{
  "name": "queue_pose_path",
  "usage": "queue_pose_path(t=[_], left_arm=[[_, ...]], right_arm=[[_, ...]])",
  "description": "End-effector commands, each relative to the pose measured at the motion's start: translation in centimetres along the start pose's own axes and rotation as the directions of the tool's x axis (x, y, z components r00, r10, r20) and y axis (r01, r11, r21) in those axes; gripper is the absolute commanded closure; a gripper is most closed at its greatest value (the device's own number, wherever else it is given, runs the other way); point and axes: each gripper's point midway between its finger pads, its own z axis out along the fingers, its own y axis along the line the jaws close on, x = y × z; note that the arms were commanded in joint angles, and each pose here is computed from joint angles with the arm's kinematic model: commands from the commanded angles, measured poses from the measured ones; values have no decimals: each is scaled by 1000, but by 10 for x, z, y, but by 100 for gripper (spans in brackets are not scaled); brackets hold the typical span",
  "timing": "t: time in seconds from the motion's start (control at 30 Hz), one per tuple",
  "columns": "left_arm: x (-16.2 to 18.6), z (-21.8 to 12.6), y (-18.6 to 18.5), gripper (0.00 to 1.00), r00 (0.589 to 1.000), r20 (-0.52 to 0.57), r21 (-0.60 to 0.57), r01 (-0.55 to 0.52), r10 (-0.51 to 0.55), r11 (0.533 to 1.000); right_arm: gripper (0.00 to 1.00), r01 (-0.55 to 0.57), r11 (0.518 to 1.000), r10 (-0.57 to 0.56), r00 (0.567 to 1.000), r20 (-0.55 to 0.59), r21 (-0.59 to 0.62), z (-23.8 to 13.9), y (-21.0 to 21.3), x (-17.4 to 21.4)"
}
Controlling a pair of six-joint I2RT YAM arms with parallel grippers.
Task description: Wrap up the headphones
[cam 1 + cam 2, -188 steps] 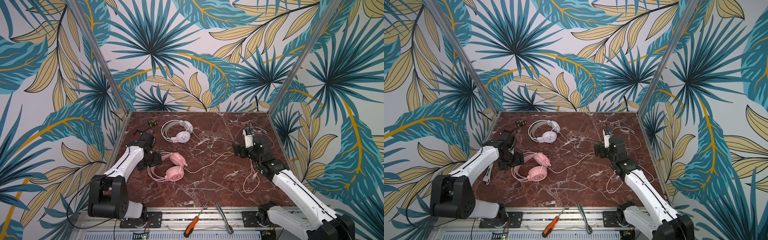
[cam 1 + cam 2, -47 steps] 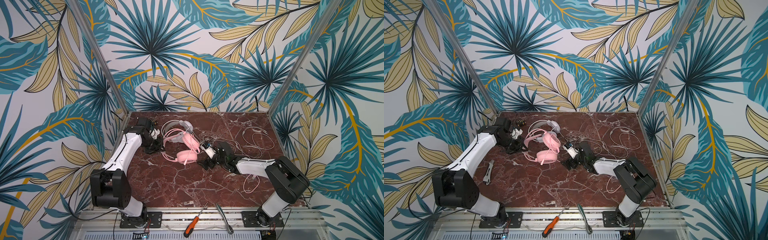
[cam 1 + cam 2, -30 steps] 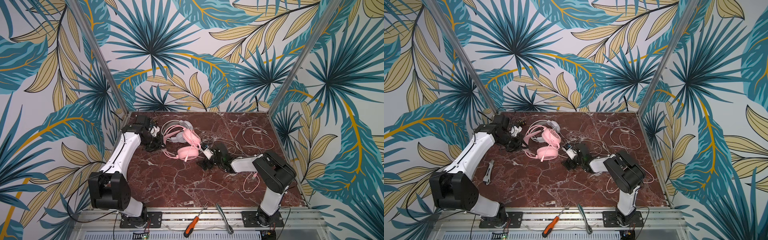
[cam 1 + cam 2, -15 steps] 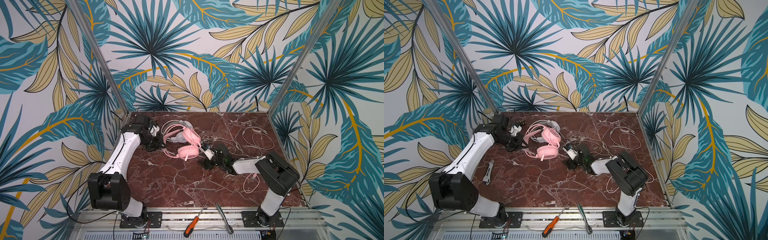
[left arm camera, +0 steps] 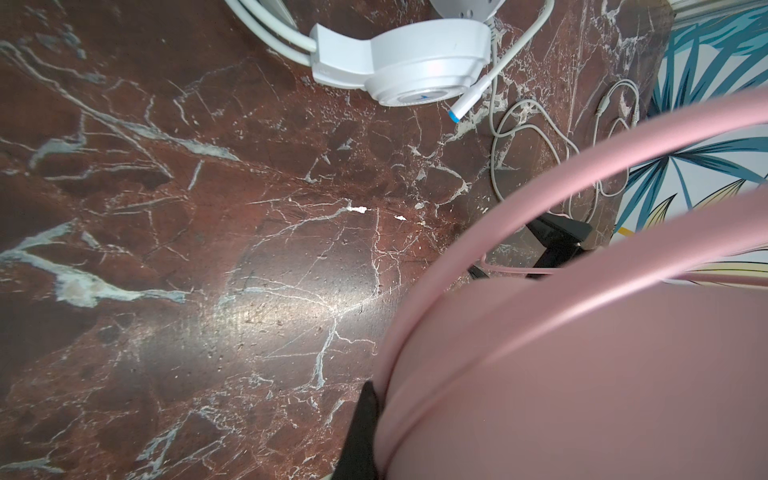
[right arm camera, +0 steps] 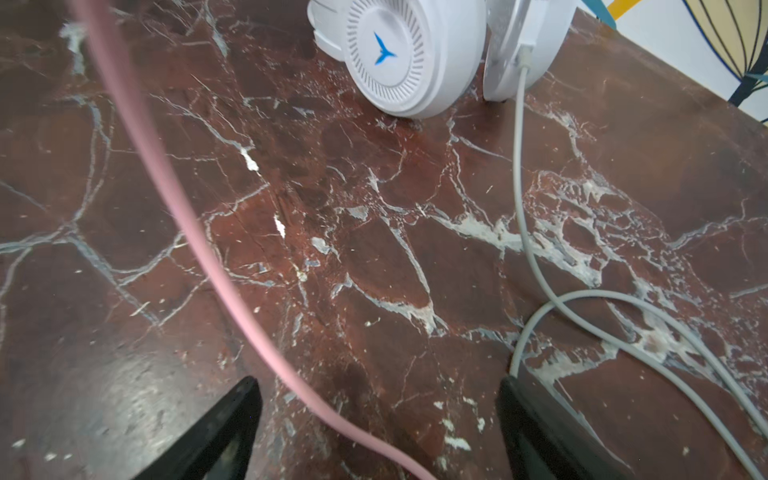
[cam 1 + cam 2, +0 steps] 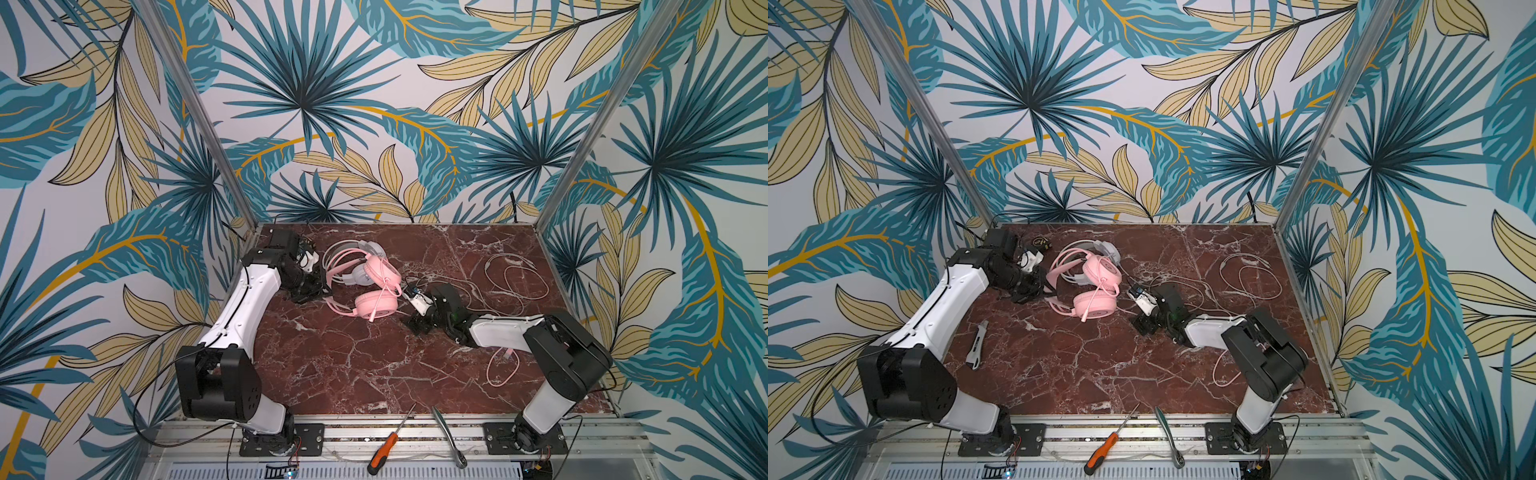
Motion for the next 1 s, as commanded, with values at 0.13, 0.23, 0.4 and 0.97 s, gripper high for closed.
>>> queue_pose_path(t=[0.13,0.23,0.4,0.97], left_arm=[[-6,-8,-15,100,1000,6,62,-17,16,998],[-5,-7,-14,100,1000,2,63,-13,13,998],[-5,-8,-15,100,1000,3,65,-16,16,998],[-13,-16,-22,100,1000,29,74,-9,7,997]], right_arm=[[11,-41,999,39,998,53,36,19,-12,-14],[11,-38,999,36,998,56,38,20,-12,-14],[14,-36,999,37,999,38,-37,25,0,-12],[56,-137,956,127,990,-53,-261,22,39,0]])
